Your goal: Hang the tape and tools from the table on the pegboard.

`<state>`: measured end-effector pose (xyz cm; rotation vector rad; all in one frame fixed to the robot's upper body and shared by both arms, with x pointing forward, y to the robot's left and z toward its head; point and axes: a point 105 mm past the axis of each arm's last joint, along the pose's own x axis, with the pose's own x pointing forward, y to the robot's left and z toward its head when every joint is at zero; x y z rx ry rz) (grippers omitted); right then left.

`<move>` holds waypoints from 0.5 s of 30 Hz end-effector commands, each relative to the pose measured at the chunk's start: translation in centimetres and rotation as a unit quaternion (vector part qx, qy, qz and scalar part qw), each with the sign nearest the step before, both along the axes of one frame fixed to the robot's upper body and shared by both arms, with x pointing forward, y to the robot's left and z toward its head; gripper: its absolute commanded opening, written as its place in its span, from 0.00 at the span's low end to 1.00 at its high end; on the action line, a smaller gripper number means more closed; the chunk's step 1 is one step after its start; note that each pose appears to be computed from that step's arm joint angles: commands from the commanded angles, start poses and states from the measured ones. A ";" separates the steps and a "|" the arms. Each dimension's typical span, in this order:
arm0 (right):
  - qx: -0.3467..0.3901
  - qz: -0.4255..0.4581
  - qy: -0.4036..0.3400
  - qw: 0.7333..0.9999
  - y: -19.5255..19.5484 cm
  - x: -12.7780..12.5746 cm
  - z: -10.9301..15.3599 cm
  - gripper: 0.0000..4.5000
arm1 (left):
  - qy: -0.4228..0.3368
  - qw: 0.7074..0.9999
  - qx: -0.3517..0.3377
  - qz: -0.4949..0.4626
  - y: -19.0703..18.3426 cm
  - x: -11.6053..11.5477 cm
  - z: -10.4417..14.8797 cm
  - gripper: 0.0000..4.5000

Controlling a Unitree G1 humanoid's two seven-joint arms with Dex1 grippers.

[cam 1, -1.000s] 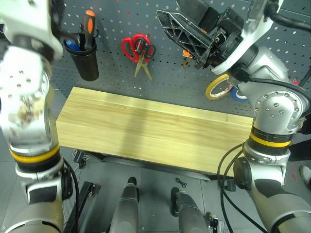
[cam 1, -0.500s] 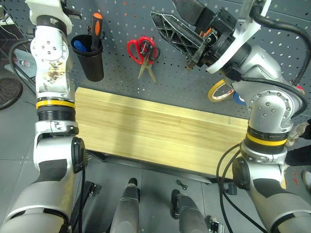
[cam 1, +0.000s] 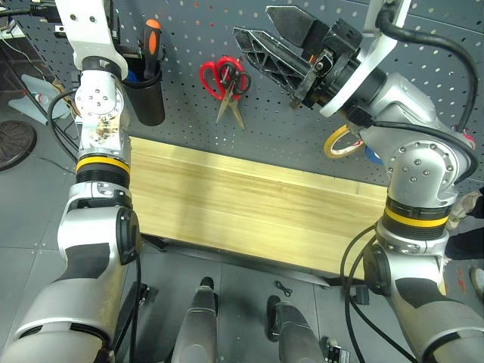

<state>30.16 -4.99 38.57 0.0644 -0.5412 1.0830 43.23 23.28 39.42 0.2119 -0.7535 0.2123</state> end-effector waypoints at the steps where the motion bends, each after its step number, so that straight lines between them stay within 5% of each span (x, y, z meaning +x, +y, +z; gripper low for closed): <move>1: 0.002 0.001 -0.035 0.999 -0.1 -1.5 1.1 1.00 | -0.075 0.997 0.003 -0.023 -1.0 -2.0 4.7 0.15; 14: -0.005 -0.016 -0.035 0.999 -0.2 -1.9 1.2 1.00 | -0.028 0.999 -0.002 -0.030 -1.5 0.0 1.3 0.15; 15: -0.006 -0.017 -0.034 0.999 -0.2 -1.9 1.2 1.00 | -0.026 0.999 -0.003 -0.030 -1.5 0.0 1.1 0.26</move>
